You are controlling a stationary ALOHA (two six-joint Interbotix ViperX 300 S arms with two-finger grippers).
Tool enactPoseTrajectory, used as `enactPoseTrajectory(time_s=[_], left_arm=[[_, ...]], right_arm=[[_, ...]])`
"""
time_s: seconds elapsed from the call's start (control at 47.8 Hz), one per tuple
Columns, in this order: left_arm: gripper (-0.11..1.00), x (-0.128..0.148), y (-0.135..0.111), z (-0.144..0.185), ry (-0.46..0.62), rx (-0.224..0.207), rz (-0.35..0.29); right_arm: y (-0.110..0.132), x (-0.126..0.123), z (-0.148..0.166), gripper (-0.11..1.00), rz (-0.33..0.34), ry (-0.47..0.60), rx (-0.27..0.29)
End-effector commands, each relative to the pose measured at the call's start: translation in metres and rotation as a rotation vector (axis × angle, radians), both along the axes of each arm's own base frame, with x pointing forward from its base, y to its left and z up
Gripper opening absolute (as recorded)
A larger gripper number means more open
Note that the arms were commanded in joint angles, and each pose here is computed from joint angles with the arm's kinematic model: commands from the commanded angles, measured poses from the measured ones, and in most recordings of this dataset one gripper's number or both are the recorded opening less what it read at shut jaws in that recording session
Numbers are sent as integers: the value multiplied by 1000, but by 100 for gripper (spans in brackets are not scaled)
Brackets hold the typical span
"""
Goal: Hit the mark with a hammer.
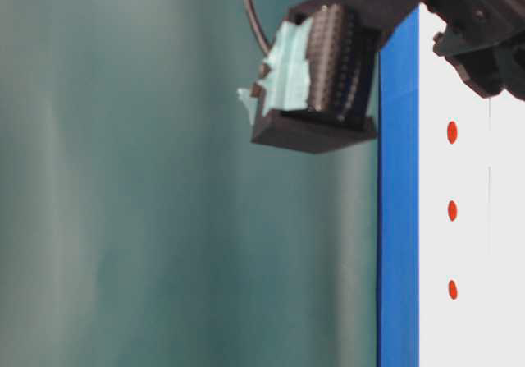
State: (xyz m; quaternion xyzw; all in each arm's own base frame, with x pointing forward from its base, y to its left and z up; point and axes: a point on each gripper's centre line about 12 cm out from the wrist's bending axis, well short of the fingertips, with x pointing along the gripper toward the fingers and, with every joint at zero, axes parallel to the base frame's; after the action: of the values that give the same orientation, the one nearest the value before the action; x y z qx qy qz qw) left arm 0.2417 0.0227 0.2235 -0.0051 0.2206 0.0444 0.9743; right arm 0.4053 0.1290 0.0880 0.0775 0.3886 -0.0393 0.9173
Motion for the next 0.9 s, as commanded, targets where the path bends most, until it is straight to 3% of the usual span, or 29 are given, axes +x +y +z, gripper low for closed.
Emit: enactPoseTrajectory(time_s=[0.0,0.293,0.377,0.524,0.586,0.733,0.88], left_arm=[[87,1,1,5,-22,-1,4],[87,1,1,5,-22,-1,4],[87,1,1,5,-22,-2,5],[87,1,1,5,-22,-3,6],[87,1,1,5,-22,-8,8],[87,1,1,4,-22,-23,15],[87,1,1,5,-24,-30,18]], right_arm=[[0,2,5,8,2,-12,6],[-2,1,3,10,-2,-7,1],[-2,1,3,28,0,-7,-1],[-4,1,8,71,-4,-18,-11],[-4,1,12,84,-2,-27,-8],[-5,-2,24,76,-2,-49,-3],[-6,-5,47,76,5,-97,17]])
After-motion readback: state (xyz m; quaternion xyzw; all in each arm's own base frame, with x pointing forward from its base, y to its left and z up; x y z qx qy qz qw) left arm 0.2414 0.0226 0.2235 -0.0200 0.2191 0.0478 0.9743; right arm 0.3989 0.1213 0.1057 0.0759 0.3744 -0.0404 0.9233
